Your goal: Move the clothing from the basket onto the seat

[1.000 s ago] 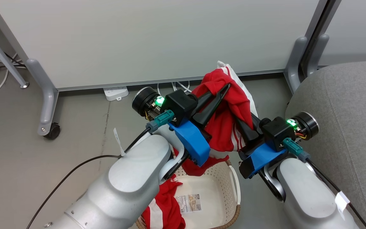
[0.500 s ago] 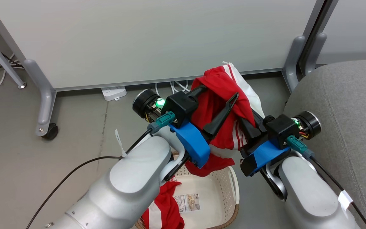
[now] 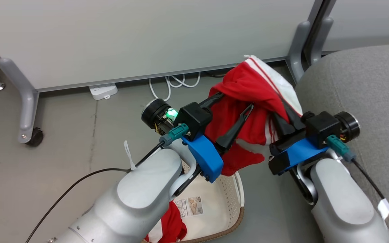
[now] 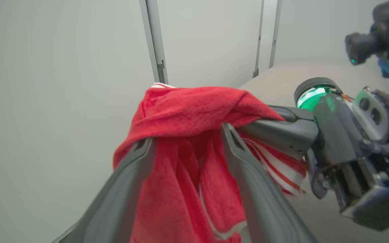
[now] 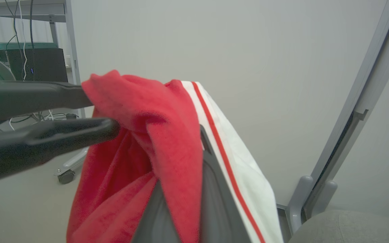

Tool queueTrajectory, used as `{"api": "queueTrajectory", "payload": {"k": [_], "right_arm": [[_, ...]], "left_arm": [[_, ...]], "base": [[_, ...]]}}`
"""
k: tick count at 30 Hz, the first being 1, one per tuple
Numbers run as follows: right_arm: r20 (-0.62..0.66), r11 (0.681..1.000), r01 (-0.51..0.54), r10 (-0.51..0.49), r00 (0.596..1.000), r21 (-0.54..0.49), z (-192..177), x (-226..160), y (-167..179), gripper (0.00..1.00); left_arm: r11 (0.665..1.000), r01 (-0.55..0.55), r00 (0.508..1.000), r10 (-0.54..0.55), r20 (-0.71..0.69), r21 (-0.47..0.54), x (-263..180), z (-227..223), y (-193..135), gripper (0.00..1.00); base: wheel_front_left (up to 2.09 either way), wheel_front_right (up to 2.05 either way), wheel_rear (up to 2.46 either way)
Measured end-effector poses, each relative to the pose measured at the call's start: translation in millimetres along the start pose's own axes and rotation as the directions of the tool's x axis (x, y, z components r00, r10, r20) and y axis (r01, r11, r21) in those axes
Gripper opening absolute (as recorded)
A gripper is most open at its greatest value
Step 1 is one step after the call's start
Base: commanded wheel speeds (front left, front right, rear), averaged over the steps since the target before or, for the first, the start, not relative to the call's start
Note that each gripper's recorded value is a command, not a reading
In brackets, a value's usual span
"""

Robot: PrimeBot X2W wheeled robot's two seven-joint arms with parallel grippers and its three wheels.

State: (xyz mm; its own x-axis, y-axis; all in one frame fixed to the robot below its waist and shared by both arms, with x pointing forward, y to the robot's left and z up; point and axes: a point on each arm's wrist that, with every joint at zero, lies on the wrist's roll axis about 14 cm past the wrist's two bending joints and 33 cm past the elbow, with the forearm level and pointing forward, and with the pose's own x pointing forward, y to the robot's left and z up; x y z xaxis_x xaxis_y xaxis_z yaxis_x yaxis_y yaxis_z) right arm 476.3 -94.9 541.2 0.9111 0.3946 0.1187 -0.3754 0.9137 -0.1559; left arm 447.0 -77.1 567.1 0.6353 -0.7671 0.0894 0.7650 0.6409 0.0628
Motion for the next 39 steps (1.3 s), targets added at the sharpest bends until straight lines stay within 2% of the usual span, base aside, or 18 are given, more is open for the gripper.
{"api": "queueTrajectory", "payload": {"k": [8, 16, 23, 29, 36, 39], "right_arm": [[-0.005, 0.99, 0.141, -0.141, 0.99, -0.009, -3.8, -16.5, -50.0, 0.0], [-0.006, 0.952, 0.306, -0.306, 0.952, -0.011, -6.2, -46.1, -101.6, 0.0], [-0.021, 0.897, 0.44, -0.441, 0.897, -0.039, -10.6, -83.4, -141.4, 0.0], [-0.055, 0.834, 0.547, -0.551, 0.833, -0.065, -20.4, -122.5, -170.0, 0.0], [-0.096, 0.759, 0.645, -0.651, 0.753, -0.086, -30.7, -165.4, -189.8, 0.0], [-0.114, 0.74, 0.666, -0.672, 0.731, -0.094, -36.0, -175.7, -192.9, 0.0]], "left_arm": [[0.997, 0.072, 0.997, -0.073, -0.019, -0.033, 13.6, -17.9, -20.2, 1.0], [0.984, 0.175, 0.984, -0.176, -0.021, -0.045, 31.1, -32.5, -47.0, 1.0], [0.958, 0.281, 0.959, -0.282, -0.015, -0.063, 44.9, -43.5, -78.6, 1.0], [0.932, 0.353, 0.935, -0.355, -0.014, -0.087, 52.0, -54.3, -101.7, 1.0], [0.902, 0.417, 0.907, -0.422, -0.017, -0.11, 56.5, -65.4, -123.1, 1.0], [0.891, 0.438, 0.896, -0.443, -0.02, -0.122, 57.4, -71.0, -130.2, 1.0]], "base": [[0.0, 0.0, 0.0], [0.0, 0.0, 0.0], [0.0, 0.0, 0.0], [0.0, 0.0, 0.0], [0.0, 0.0, 0.0], [0.0, 0.0, 0.0]]}}
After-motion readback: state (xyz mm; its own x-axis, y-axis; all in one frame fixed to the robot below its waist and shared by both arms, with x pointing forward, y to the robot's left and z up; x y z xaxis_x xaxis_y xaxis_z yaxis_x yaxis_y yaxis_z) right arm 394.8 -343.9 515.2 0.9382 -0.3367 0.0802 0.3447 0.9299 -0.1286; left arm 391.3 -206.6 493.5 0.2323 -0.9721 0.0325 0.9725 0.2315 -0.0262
